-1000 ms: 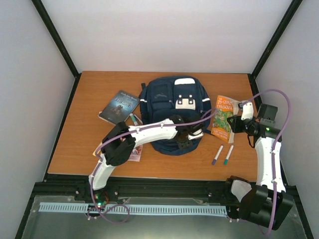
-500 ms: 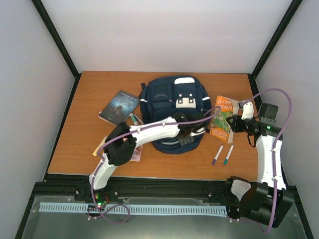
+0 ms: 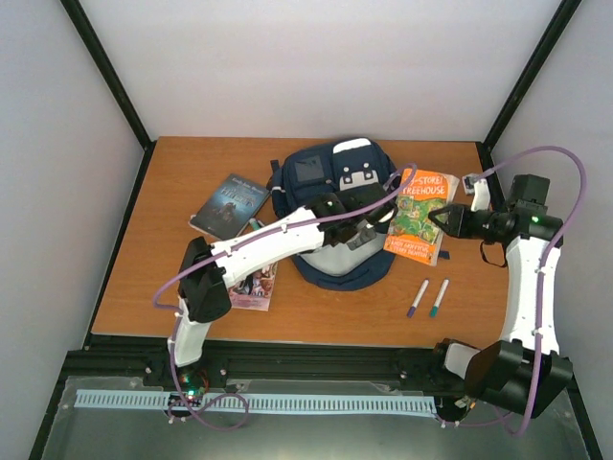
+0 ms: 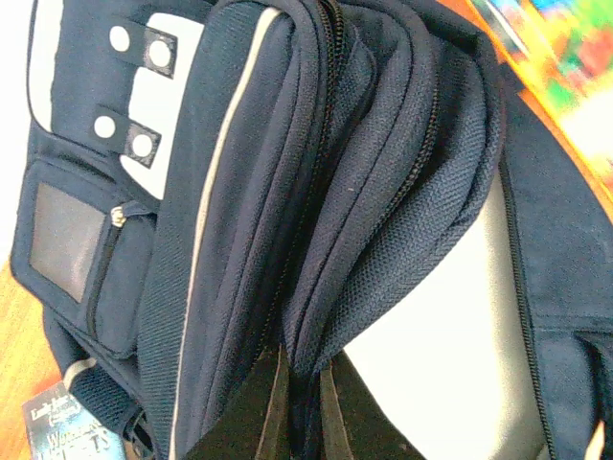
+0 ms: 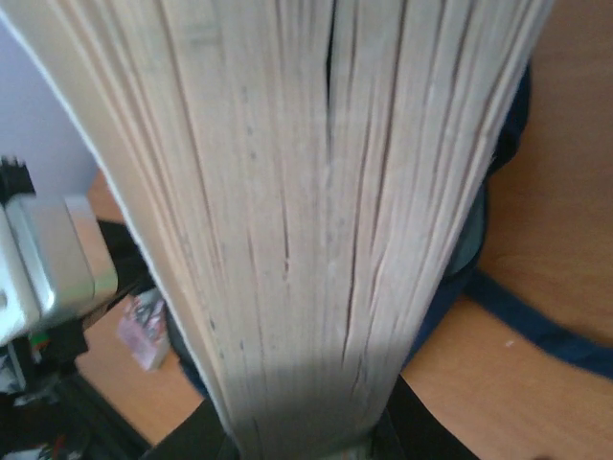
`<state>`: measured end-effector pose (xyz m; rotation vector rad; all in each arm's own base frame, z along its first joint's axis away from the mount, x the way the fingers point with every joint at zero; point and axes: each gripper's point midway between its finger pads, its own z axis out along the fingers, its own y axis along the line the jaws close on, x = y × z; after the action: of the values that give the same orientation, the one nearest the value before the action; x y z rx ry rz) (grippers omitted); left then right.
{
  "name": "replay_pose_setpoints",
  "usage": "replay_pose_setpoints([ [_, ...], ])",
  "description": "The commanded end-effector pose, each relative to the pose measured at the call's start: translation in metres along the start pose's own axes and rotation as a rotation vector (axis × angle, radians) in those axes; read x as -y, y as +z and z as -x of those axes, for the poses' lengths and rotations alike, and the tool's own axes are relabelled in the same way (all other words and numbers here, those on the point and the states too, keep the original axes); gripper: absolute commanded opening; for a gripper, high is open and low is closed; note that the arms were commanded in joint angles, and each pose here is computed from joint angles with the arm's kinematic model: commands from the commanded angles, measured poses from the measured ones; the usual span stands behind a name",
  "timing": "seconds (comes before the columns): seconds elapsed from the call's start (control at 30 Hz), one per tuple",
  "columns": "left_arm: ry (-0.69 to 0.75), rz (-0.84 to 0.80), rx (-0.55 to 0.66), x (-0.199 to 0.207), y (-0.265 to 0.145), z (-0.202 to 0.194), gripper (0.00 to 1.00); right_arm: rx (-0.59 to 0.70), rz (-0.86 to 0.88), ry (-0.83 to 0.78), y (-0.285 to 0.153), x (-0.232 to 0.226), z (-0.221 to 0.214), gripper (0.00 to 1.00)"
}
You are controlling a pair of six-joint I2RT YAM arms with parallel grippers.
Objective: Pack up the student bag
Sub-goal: Place the book in the student bag.
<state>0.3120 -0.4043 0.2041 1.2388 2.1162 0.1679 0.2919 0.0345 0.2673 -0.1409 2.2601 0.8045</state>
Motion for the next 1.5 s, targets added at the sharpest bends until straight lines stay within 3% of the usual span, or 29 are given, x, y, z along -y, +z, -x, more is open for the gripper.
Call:
replay_pose_setpoints([
  [0.0,-0.124,0.125,0.167,-0.055,-0.039,0.040,0.01,-0.069,0.128,0.126,-0.003,-0.024,-0.021,0.03],
  [0.37,-0.340,0.156,0.252,-0.087,-0.046,0.057,0.01,-0.240,0.221,0.320,0.005,-0.029,-0.055,0.03],
  [0.77,-0.383,0.149,0.290,-0.092,-0.054,0.066,0.01,-0.394,0.308,0.398,0.039,-0.048,-0.097,0.03],
  [1.2,-0.402,0.071,0.369,-0.087,-0.077,0.070,0.01,-0.460,0.460,0.494,0.071,-0.057,-0.090,0.03],
  [1.47,-0.422,0.034,0.382,-0.083,-0.086,0.069,0.01,-0.512,0.511,0.464,0.103,-0.059,-0.080,0.03],
])
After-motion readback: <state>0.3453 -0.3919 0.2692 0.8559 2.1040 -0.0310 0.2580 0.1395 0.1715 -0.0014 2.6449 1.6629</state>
